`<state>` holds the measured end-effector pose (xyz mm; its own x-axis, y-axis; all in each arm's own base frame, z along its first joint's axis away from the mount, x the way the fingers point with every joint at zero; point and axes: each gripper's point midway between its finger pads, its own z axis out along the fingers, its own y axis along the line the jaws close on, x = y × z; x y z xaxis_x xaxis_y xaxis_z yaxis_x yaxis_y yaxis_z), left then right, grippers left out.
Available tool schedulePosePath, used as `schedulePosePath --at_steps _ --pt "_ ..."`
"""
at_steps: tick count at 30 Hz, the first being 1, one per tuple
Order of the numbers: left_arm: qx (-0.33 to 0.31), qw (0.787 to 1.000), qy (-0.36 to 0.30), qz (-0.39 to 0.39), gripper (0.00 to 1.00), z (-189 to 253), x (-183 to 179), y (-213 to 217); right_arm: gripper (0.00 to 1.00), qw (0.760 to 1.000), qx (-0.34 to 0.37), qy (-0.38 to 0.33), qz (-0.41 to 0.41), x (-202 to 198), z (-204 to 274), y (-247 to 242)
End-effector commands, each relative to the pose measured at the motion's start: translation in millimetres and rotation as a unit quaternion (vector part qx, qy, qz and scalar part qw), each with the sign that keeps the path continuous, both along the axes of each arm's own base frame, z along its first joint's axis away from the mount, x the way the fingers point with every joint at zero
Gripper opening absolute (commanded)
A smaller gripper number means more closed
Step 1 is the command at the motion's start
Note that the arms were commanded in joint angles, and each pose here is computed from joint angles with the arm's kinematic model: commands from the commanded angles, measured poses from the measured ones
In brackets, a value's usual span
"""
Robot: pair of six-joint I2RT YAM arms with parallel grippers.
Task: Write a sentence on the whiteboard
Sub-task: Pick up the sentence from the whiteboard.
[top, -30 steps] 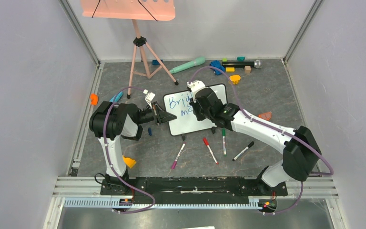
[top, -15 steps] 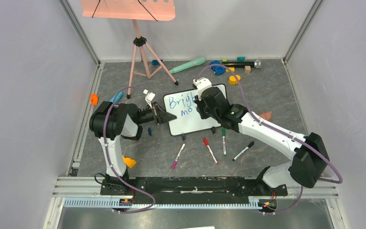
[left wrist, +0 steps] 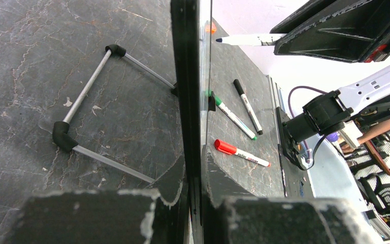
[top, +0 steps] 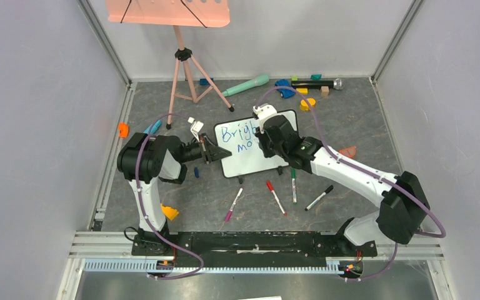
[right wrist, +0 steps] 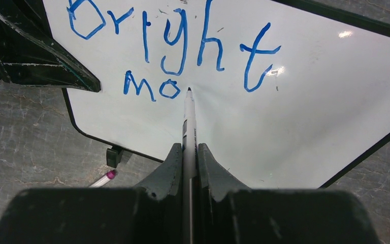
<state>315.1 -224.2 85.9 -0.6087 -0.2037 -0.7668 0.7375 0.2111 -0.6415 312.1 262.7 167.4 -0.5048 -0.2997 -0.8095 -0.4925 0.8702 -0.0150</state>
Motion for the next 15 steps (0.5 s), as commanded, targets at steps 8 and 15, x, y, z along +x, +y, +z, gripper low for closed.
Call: schedulePosePath --at_steps 8,15 --pt "0.028 0.998 -0.035 0.045 0.02 -28 15 4 0.00 1.000 0.003 -0.012 -0.009 14 1 6" --pt "0.028 0.998 -0.035 0.044 0.02 -28 15 4 0.00 1.000 -0.004 -0.001 -0.014 10 -10 1"
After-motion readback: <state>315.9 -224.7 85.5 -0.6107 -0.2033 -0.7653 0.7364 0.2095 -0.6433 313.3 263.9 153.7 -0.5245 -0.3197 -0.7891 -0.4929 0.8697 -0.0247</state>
